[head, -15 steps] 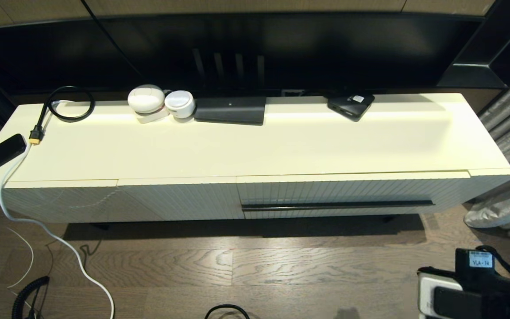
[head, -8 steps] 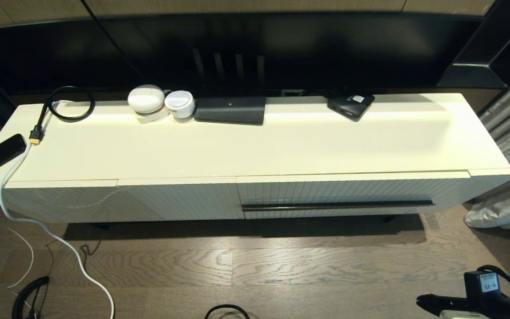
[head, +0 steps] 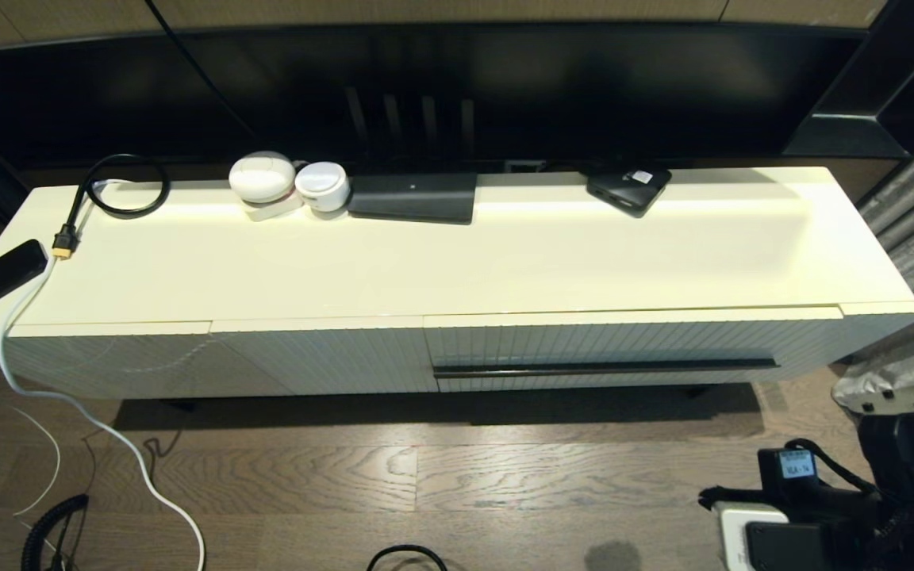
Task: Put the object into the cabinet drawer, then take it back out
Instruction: Open the drawer
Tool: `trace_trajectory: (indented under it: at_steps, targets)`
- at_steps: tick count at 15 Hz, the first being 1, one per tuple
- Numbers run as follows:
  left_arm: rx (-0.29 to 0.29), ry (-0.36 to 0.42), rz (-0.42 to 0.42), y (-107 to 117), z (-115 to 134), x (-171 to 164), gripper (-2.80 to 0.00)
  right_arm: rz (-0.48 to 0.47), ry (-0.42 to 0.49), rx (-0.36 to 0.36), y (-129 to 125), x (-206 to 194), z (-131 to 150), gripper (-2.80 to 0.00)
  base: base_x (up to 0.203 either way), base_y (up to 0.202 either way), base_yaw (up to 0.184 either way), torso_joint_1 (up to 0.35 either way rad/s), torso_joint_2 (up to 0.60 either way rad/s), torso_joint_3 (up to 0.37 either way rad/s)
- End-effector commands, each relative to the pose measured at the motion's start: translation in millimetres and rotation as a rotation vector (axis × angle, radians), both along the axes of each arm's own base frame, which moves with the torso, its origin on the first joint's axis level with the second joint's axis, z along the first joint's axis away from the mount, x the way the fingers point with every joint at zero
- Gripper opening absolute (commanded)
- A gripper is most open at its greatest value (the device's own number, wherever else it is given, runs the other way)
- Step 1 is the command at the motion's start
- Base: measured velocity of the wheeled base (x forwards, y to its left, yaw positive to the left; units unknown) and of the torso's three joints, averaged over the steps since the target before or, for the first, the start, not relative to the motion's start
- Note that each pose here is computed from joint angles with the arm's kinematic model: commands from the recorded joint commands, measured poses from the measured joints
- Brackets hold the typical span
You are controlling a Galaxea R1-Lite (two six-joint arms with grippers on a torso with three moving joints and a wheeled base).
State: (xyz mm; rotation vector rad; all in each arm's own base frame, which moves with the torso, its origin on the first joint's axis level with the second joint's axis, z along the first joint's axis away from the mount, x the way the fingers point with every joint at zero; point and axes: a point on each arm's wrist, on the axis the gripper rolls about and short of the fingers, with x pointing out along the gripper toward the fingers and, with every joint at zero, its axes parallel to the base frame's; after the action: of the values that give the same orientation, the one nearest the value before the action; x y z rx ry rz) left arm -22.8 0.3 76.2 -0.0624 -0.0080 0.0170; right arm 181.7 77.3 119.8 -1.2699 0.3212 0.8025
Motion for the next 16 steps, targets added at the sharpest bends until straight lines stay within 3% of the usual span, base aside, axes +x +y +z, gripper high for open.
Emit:
trace_trajectory:
  at_steps: [1,11,12,16]
  targets:
    - [-0.001,0.000,0.001,0,0,0,-2.80,-0.010,0.046,-0.038,7,18,-17,-2.80,0.000,0.000,0.000,0.000,0.00,0.000]
    - [-0.001,0.000,0.001,0,0,0,-2.80,-0.082,0.011,-0.080,5,19,-21,-2.80,0.000,0.000,0.000,0.000,0.00,0.000]
    - [-0.001,0.000,0.001,0,0,0,-2.80,-0.080,0.010,-0.080,5,17,-20,0.00,0.000,0.000,0.000,0.000,0.00,0.000]
    - [-0.001,0.000,0.001,0,0,0,-2.80,-0.072,0.033,-0.087,0,3,-24,0.00,0.000,0.000,0.000,0.000,0.00,0.000]
